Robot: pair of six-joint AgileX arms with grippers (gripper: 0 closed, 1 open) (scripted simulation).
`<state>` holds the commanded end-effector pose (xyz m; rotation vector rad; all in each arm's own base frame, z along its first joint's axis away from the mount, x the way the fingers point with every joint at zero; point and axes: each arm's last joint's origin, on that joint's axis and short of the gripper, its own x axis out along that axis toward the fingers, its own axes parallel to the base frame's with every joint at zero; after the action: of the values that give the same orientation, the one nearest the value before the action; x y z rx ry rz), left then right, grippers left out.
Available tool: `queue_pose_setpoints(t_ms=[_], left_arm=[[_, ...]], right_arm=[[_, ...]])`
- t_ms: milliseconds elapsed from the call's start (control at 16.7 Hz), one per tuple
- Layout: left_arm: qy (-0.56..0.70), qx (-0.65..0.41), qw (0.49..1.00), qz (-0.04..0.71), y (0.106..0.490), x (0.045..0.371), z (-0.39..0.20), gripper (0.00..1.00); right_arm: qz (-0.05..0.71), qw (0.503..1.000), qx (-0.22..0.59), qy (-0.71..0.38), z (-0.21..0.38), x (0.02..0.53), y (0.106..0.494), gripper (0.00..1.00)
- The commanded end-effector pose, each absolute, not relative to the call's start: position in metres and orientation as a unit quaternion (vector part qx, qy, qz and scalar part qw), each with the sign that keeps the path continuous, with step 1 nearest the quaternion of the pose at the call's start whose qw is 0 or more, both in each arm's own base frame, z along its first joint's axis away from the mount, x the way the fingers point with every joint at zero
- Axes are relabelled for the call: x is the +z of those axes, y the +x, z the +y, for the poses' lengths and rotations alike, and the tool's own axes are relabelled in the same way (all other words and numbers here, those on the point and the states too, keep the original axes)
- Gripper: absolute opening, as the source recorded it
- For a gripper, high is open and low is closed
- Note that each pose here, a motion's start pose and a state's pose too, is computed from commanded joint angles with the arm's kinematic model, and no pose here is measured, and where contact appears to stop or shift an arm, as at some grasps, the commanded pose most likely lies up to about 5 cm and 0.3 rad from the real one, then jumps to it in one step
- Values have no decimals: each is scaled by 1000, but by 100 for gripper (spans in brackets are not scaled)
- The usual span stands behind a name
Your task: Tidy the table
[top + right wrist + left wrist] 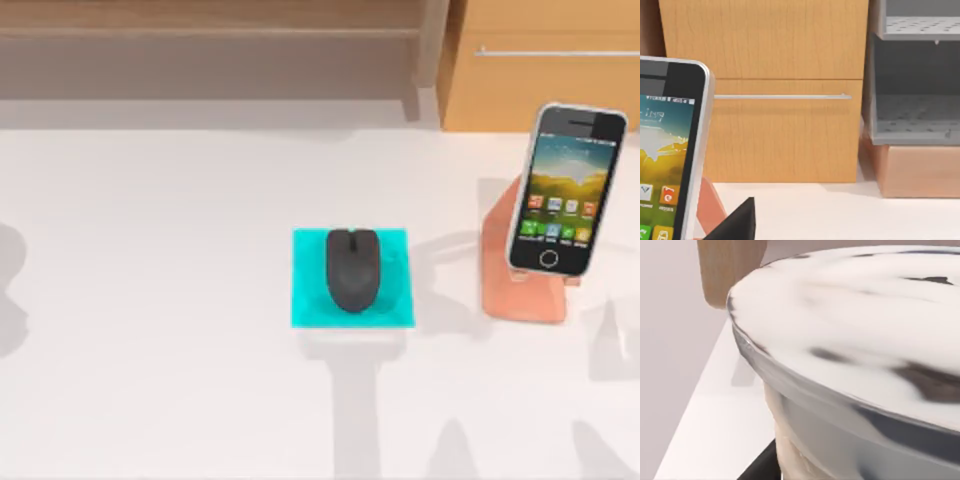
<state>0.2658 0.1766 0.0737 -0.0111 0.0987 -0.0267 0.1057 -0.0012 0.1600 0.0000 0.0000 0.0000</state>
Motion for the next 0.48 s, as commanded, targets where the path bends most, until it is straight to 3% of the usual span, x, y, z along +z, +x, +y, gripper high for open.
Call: queue_pose_setpoints(t_ms=[480], left_arm=[[-5, -13, 999, 49, 265, 77, 177, 0]], right_arm=[[0, 1000, 0, 0, -1, 160, 106, 100]])
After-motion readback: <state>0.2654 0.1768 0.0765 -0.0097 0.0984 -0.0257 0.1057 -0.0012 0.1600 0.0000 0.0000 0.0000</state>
